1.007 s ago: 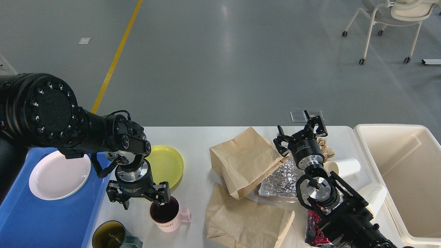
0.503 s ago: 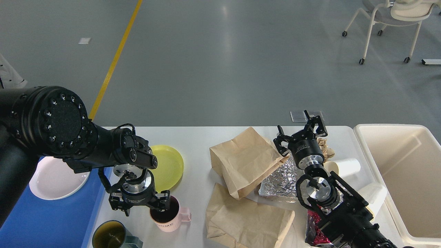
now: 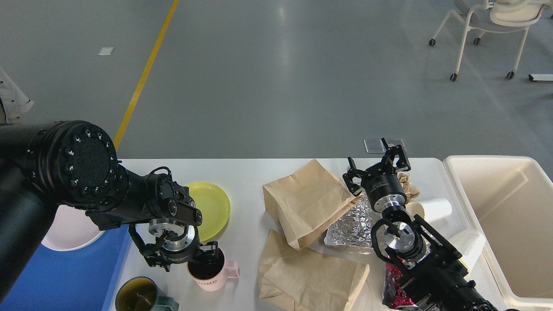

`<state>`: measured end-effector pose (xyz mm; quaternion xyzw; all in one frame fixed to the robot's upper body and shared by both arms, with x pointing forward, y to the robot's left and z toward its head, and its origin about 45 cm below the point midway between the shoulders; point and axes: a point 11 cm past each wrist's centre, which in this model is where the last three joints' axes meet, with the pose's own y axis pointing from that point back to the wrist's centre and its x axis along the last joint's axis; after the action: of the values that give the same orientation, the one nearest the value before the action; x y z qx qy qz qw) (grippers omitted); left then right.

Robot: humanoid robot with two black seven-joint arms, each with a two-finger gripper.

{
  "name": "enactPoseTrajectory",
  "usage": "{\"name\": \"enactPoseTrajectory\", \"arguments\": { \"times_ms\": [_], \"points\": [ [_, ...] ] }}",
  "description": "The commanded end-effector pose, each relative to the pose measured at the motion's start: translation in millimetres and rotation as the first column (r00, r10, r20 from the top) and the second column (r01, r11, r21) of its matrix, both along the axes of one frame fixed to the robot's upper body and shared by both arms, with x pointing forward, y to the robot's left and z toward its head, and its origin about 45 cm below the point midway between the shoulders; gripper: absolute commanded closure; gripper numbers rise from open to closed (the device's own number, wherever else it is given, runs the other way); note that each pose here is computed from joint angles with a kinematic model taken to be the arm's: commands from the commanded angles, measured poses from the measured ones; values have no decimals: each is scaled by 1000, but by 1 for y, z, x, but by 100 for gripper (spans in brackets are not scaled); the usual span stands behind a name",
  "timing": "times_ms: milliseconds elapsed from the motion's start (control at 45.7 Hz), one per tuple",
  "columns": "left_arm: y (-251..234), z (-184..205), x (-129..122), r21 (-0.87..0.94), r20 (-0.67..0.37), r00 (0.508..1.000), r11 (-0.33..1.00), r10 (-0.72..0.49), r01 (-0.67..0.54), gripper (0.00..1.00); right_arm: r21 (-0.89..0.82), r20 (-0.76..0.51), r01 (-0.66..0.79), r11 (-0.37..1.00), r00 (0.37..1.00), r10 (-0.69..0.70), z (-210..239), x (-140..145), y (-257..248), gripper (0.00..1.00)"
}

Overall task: Tidy desktop
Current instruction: 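Lower the left gripper onto the pink mug and grasp it, then lift the pink mug with the left gripper and carry it to the blue tray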

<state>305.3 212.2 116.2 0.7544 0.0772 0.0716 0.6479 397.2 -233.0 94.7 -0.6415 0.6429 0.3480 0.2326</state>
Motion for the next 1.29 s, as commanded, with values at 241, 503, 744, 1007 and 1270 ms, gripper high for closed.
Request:
{"name": "enactPoseTrajectory", "arguments": {
  "times_ms": [241, 503, 744, 1007, 1270],
  "points": [
    [-1, -5, -14, -4, -43, 999, 1000, 18, -18, 76, -1, -1, 1, 1000, 1000, -1, 0, 0, 0, 0],
    [4, -6, -20, 9, -60, 998, 1000, 19, -19, 100, -1, -1, 1, 1000, 1000, -1, 0, 0, 0, 0],
    [8, -4, -13, 23, -12, 1000, 999, 29, -28, 100, -1, -1, 1, 1000, 1000, -1, 0, 0, 0, 0],
    [10, 8, -3, 29, 37, 999, 999, 36, -37, 100, -1, -1, 1, 1000, 1000, -1, 0, 0, 0, 0],
    [26, 70, 26, 19, 137, 987, 996, 78, -82, 100, 0, 0, 0, 1000, 1000, 0, 0, 0, 0, 0]
  ]
}}
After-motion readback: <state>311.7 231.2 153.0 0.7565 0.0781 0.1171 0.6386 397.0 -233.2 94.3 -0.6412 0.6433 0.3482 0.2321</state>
